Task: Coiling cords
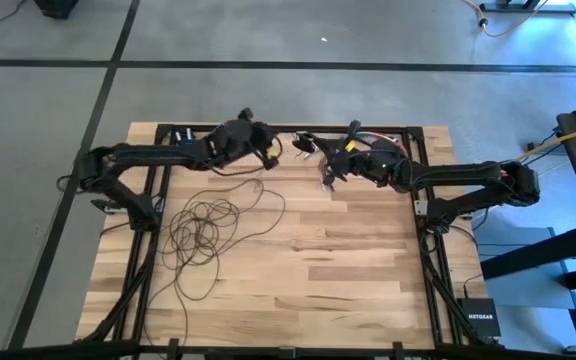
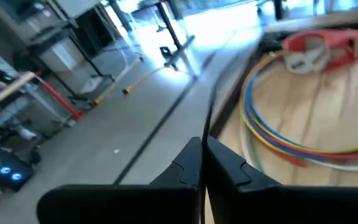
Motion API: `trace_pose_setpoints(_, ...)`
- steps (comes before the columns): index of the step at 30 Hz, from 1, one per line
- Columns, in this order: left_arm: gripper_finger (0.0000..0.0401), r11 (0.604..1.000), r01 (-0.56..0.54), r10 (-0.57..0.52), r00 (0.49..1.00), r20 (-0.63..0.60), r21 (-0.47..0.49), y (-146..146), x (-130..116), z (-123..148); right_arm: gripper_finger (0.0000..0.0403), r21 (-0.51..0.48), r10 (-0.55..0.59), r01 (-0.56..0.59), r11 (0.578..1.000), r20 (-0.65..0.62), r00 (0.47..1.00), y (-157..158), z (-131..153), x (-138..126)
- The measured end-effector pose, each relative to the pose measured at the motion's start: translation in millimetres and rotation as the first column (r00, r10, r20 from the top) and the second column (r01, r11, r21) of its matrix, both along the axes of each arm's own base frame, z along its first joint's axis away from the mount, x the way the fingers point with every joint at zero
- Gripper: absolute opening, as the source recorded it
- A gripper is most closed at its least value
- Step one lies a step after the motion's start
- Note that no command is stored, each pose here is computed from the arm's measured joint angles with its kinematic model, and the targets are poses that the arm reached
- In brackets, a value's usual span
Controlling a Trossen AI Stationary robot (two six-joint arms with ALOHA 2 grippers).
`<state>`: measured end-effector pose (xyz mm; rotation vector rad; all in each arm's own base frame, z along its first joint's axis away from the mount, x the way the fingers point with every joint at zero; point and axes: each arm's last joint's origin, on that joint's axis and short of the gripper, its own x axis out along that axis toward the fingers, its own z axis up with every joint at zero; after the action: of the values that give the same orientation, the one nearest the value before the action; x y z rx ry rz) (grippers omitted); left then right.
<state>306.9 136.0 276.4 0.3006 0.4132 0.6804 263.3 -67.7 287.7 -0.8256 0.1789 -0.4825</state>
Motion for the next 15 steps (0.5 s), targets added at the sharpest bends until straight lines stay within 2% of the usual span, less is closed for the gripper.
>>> trace_pose_setpoints(4,0.0002,0.999,-0.031,0.031,0.999,0.015,0.014,2,-21,21,0.0009,-0.003,-0.002,0.002,1.0,0.005,1.0,0,1,0)
trace_pose_setpoints(8,0.0004,0.998,-0.056,0.056,0.998,-0.007,-0.035,7,-32,23,0.0009,0.009,-0.017,0.017,1.0,0.095,0.995,0,8,-1)
trace_pose_setpoints(10,0.0004,0.997,-0.003,0.002,1.0,-0.009,-0.071,7,-32,16,0.0009,0.007,-0.016,0.016,1.0,0.126,0.992,0,11,-1)
trace_pose_setpoints(15,0.0003,0.976,0.167,-0.155,0.983,0.096,-0.138,-4,-12,-10,0.0009,0.019,0.018,-0.021,1.0,0.145,0.989,1,12,-1)
